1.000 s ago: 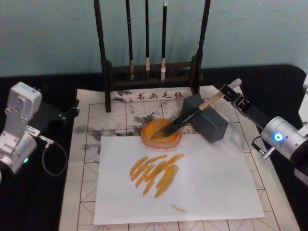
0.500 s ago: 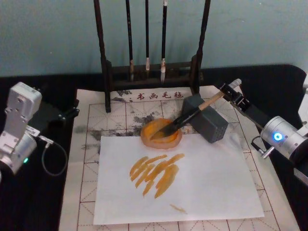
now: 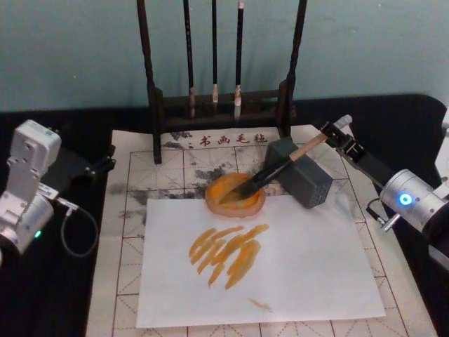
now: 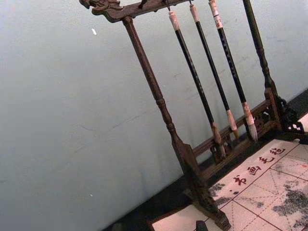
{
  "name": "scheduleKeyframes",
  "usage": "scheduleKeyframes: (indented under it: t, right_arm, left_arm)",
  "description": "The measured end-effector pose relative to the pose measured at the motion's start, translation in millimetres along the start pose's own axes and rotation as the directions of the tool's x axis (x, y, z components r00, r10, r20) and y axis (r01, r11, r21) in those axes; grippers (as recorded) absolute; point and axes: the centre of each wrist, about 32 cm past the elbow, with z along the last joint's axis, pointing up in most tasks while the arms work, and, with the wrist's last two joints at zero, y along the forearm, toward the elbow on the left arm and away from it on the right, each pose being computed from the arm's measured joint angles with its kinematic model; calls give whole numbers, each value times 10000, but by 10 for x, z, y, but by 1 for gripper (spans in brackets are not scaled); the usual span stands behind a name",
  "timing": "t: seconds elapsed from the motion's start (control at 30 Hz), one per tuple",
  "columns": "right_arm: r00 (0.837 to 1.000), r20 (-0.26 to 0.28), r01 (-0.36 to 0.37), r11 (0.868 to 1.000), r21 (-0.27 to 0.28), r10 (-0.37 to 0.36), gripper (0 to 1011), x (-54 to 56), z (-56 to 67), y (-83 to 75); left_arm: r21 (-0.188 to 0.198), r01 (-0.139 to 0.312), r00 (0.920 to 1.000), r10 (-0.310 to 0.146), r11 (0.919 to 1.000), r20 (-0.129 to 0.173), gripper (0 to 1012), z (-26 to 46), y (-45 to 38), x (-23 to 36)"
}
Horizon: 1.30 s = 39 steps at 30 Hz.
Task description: Pick up the brush from the inkstone, write on the paper, then place the brush back to its original position.
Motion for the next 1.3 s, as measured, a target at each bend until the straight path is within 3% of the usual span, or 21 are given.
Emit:
scheduleKeyframes:
  t: [0.17,0.43,1.03,1.3]
  right_arm:
    - [10000,4,2,10000,-3,-2,964,0,0,0]
    - [10000,12,3,10000,-6,-3,777,0,1,0]
    - [10000,16,3,10000,-7,-3,188,0,1,0]
    - [10000,15,4,10000,-8,-4,182,0,0,0]
  left_arm:
    - [0,0,10000,0,10000,-1,1001,0,0,0]
    - [0,1,10000,-1,10000,-1,1001,0,0,0]
    - [1,0,10000,0,10000,-1,1001,0,0,0]
    - [0,0,10000,0,10000,-1,1001,0,0,0]
